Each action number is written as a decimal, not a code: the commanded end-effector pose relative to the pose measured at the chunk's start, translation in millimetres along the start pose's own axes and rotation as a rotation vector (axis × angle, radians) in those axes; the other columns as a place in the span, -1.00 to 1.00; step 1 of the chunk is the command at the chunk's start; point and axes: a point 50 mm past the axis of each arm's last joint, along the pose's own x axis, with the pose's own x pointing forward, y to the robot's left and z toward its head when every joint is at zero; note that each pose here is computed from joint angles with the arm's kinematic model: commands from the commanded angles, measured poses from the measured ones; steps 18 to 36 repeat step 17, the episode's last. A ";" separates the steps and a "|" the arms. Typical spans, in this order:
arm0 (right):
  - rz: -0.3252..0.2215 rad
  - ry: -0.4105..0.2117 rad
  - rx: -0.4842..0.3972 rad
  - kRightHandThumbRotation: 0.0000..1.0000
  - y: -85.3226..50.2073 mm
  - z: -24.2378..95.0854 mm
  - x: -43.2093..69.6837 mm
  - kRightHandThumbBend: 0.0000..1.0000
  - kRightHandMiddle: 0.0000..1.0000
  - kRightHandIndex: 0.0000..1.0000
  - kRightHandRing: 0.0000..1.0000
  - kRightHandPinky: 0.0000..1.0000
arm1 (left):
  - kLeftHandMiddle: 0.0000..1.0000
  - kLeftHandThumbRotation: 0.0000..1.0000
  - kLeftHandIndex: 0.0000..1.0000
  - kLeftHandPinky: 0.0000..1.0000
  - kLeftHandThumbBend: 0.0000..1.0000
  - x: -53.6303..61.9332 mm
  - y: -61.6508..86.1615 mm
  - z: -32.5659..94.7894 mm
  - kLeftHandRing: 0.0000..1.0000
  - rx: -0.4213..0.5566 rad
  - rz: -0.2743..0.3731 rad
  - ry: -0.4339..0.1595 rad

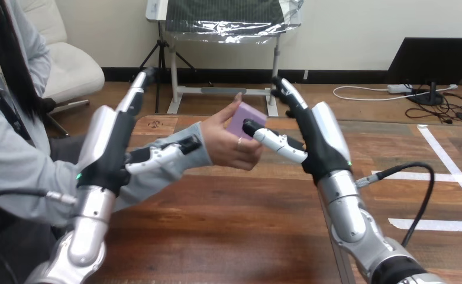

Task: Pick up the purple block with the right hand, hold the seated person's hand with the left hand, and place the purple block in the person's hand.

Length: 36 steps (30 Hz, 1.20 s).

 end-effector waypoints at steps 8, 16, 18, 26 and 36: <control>-0.079 -0.160 -0.005 0.76 -19.7 20.8 12.1 1.00 0.80 0.89 0.84 0.69 | 0.96 0.48 0.97 0.75 1.00 -0.7 10.9 18.2 0.90 -0.147 0.098 -0.159; -0.093 -0.212 -0.007 0.81 -24.3 22.6 8.3 1.00 0.82 0.90 0.82 0.64 | 0.97 0.53 0.96 0.73 1.00 -8.4 13.6 25.0 0.90 -0.197 0.120 -0.246; -0.095 -0.215 -0.003 0.82 -24.6 22.6 7.9 1.00 0.82 0.90 0.83 0.65 | 0.97 0.55 0.95 0.73 1.00 -9.2 13.8 25.9 0.90 -0.202 0.122 -0.256; -0.095 -0.215 -0.003 0.82 -24.6 22.6 7.9 1.00 0.82 0.90 0.83 0.65 | 0.97 0.55 0.95 0.73 1.00 -9.2 13.8 25.9 0.90 -0.202 0.122 -0.256; -0.095 -0.215 -0.003 0.82 -24.6 22.6 7.9 1.00 0.82 0.90 0.83 0.65 | 0.97 0.55 0.95 0.73 1.00 -9.2 13.8 25.9 0.90 -0.202 0.122 -0.256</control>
